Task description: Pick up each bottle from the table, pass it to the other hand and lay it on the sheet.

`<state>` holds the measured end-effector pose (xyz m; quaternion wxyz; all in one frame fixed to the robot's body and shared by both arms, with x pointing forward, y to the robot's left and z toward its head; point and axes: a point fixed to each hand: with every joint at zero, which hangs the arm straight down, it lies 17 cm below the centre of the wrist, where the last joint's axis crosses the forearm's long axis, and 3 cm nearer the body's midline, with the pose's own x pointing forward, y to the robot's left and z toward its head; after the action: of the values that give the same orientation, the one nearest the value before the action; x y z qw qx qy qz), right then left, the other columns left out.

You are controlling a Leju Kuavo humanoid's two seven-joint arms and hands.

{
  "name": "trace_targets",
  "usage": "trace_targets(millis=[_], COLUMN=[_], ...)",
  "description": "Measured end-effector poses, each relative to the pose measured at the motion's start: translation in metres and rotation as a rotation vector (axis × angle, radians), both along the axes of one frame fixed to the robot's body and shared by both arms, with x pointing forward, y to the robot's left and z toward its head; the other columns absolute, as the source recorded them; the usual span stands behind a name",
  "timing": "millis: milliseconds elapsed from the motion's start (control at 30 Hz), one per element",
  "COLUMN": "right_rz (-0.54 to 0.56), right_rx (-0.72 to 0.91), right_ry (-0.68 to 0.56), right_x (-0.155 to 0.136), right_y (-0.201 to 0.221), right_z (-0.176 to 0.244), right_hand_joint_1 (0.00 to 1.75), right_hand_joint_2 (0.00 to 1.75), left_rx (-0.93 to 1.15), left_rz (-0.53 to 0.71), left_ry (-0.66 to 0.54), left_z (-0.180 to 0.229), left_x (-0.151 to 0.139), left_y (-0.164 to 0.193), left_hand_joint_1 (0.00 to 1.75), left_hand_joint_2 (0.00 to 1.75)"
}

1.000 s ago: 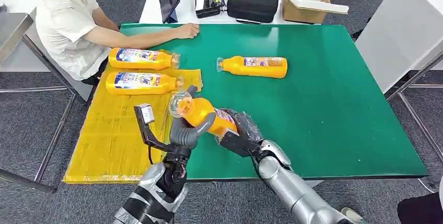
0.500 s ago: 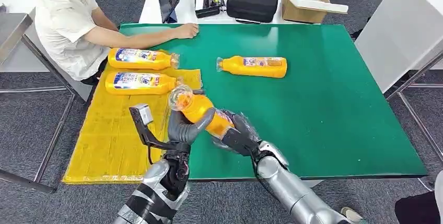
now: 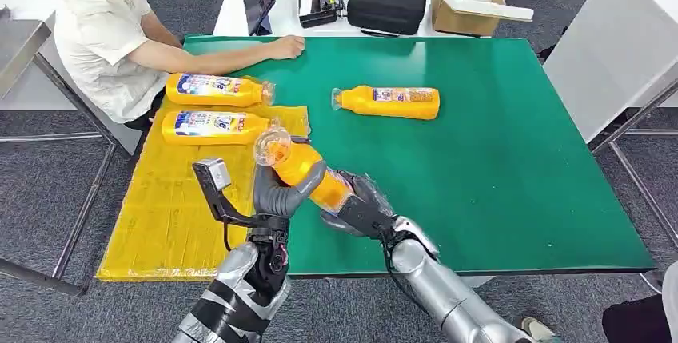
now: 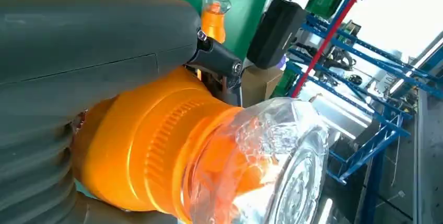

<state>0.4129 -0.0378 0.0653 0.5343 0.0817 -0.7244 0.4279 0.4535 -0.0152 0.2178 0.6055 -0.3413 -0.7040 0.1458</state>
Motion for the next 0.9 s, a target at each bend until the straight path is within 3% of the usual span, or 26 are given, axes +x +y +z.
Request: trace_targets(millis=[733, 900], right_rz=[-0.022, -0.051], right_rx=[0.077, 0.085], right_ry=[-0.008, -0.022], right_x=[0.003, 0.007], right_y=[0.005, 0.0], right_z=[0.014, 0.016], right_hand_joint_1=[0.0, 0.0], right_hand_joint_2=[1.75, 1.75], left_rx=[-0.039, -0.019], left_rz=[-0.003, 0.013], left_ry=[0.025, -0.013], left_z=[-0.002, 0.003], left_x=[0.004, 0.003], left_y=[0.006, 0.009], left_hand_joint_1=[1.75, 1.75], left_hand_joint_2=[1.75, 1.75])
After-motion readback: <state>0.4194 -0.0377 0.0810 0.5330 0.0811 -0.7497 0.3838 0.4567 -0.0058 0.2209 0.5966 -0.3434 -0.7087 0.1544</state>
